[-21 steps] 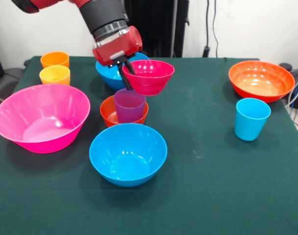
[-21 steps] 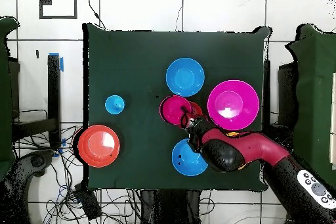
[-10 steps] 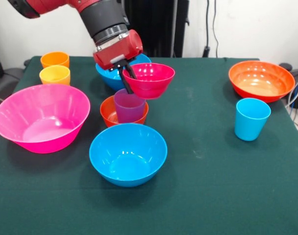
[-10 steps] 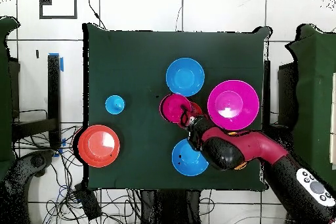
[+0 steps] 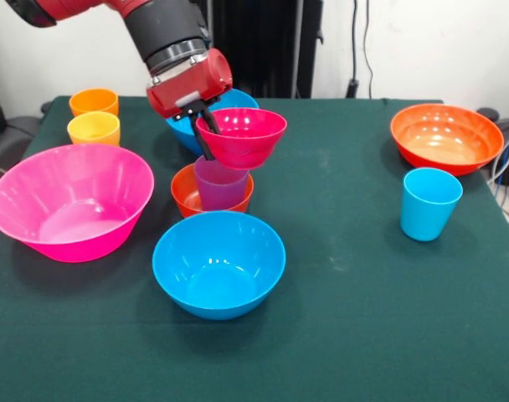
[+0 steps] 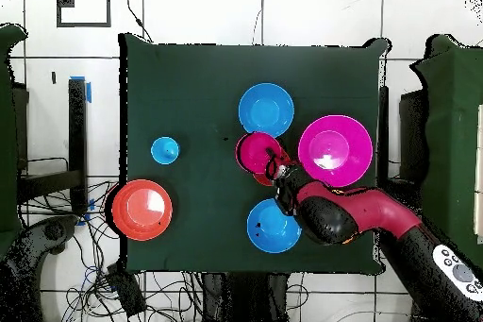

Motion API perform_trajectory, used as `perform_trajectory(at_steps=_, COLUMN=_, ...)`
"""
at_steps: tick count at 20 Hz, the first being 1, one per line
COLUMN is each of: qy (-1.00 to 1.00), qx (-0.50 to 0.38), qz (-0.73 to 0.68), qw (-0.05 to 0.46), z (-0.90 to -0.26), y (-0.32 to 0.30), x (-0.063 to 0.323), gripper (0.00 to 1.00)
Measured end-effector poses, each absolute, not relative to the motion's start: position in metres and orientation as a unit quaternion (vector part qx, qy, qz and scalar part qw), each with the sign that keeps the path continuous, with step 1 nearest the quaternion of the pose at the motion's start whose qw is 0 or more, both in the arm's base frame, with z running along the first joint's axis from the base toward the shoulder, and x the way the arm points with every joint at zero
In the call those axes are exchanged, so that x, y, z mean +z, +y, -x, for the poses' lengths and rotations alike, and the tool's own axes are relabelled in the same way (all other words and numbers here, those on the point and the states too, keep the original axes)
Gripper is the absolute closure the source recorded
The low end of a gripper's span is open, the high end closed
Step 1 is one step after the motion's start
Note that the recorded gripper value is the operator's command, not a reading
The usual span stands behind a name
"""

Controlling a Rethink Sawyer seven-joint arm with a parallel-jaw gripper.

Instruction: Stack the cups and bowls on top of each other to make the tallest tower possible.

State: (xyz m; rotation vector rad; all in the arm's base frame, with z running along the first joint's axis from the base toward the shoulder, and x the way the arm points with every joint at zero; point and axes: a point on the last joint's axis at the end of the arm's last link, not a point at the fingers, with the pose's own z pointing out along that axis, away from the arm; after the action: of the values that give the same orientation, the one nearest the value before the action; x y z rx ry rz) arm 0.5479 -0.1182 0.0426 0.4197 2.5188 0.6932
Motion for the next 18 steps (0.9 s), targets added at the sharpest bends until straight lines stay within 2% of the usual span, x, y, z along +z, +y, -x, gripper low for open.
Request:
perform_trajectory(at_steps=12, qy=0.917, qx=0.253, qz=-0.171, qw=0.256, z=-0.555, y=-0.135, x=0.042, gripper=1.0)
perform_trajectory(at_steps=18, qy=0.921, qx=0.246, qz=-0.18, qw=0.241, z=-0.555, y=-0.139, x=0.027, gripper=1.0)
